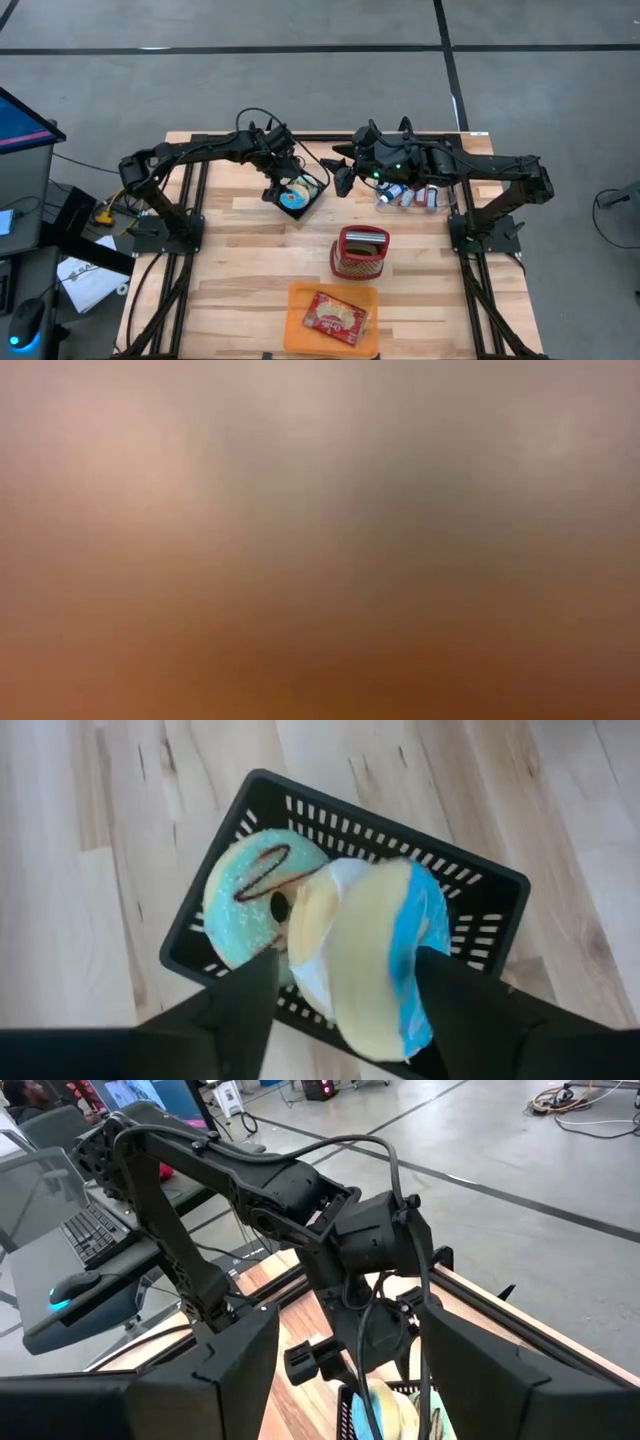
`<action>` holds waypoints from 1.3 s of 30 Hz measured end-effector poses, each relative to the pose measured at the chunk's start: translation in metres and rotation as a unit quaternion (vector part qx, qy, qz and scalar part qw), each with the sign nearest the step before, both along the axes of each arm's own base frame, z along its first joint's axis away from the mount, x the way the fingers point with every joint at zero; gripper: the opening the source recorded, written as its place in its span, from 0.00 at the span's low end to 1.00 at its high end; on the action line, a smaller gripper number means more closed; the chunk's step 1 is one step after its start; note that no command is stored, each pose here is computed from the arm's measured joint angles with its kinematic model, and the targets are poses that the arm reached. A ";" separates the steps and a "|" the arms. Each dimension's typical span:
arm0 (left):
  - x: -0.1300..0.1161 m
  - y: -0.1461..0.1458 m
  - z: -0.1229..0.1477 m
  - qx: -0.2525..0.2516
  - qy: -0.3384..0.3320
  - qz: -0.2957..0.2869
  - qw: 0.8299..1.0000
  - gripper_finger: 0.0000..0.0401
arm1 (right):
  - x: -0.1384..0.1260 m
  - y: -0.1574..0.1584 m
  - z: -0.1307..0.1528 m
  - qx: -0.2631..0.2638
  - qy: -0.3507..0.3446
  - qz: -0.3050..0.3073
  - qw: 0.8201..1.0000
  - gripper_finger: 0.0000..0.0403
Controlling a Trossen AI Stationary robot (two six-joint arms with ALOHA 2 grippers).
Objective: Pick & Place Food Item
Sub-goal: Put the blue donut into the black bin
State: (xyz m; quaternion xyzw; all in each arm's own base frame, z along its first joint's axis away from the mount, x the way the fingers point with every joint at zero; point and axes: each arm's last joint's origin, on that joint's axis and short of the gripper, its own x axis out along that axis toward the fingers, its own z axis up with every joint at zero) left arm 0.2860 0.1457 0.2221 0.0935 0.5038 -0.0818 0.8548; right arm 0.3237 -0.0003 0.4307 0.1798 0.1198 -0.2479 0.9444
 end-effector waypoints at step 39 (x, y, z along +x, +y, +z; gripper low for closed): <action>-0.010 -0.020 -0.023 -0.067 -0.026 -0.013 0.997 0.12 | 0.006 0.000 -0.006 0.004 0.008 -0.002 1.000 0.58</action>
